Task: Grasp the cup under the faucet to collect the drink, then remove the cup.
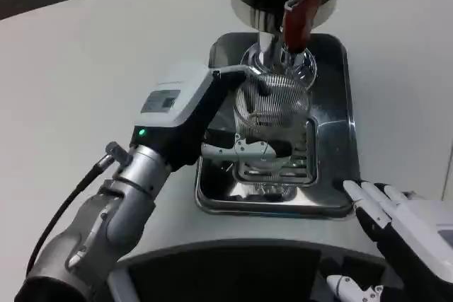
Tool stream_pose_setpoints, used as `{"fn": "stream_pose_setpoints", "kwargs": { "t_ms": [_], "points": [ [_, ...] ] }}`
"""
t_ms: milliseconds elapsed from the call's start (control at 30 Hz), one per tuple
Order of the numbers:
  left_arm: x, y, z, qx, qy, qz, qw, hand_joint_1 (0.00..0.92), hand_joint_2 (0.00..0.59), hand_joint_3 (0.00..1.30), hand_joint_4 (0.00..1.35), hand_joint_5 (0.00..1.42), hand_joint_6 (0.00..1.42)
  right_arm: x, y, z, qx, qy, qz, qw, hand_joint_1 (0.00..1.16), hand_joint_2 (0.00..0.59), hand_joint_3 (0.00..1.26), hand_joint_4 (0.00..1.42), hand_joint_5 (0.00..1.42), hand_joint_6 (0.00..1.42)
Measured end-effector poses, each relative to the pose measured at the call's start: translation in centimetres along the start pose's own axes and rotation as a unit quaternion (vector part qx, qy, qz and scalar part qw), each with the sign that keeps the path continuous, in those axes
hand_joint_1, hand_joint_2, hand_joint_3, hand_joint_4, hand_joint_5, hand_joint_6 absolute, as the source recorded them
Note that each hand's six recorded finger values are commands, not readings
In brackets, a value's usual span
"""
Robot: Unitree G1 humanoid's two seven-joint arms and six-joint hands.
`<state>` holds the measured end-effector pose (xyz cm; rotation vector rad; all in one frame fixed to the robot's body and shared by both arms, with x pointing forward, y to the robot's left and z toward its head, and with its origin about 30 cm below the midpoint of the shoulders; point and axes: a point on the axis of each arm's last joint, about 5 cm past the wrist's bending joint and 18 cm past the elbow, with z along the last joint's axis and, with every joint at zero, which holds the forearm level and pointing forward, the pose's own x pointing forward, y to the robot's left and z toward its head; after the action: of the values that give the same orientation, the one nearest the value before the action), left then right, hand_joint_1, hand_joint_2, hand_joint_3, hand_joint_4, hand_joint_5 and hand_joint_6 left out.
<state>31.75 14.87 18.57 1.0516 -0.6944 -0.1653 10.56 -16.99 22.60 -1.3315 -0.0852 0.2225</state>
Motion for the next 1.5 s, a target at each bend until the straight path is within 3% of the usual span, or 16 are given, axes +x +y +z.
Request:
{"fn": "stream_pose_setpoints", "kwargs": {
  "t_ms": [333, 600, 700, 867, 1267, 1500],
  "points": [
    [0.3, 0.0, 0.1, 0.01, 0.006, 0.0, 0.9999, 0.441, 0.129, 0.82, 0.92, 1.23, 1.41, 0.0, 0.0, 0.0, 0.001, -0.001, 0.001, 1.0, 0.2, 0.407, 0.0, 0.0, 0.0, 0.0],
    [0.5, 0.3, 0.09, 0.012, 0.017, -0.006, 0.9998, 0.276, 0.111, 0.57, 0.64, 0.96, 1.29, 0.1, -0.08, 0.02, 0.001, -0.003, 0.005, 1.0, 0.2, 0.409, 0.0, 0.0, 0.0, 0.0],
    [0.5, 0.5, -0.04, 0.009, 0.02, -0.017, 0.9996, 0.228, 0.098, 0.42, 0.5, 0.81, 1.16, 0.1, -0.09, 0.02, 0.002, -0.003, 0.007, 1.0, 0.21, 0.41, 0.0, 0.0, 0.0, 0.0],
    [0.6, 0.8, -0.18, 0.007, 0.021, -0.035, 0.9991, 0.201, 0.093, 0.31, 0.41, 0.74, 1.07, 0.4, -0.09, 0.05, 0.005, -0.008, 0.009, 0.9999, 0.21, 0.41, 0.0, 0.0, 0.0, 0.0],
    [0.8, 1.4, -0.2, 0.008, 0.017, -0.052, 0.9985, 0.186, 0.096, 0.27, 0.35, 0.67, 0.99, 0.8, -0.1, 0.1, 0.006, -0.014, 0.014, 0.9998, 0.22, 0.41, 0.0, 0.0, 0.0, 0.0],
    [1.0, 1.4, -0.07, 0.001, 0.012, -0.057, 0.9983, 0.168, 0.089, 0.21, 0.27, 0.54, 0.82, 1.0, -0.25, 0.05, 0.01, -0.014, 0.014, 0.9998, 0.23, 0.41, 0.0, 0.0, 0.0, 0.0]
  ]
}}
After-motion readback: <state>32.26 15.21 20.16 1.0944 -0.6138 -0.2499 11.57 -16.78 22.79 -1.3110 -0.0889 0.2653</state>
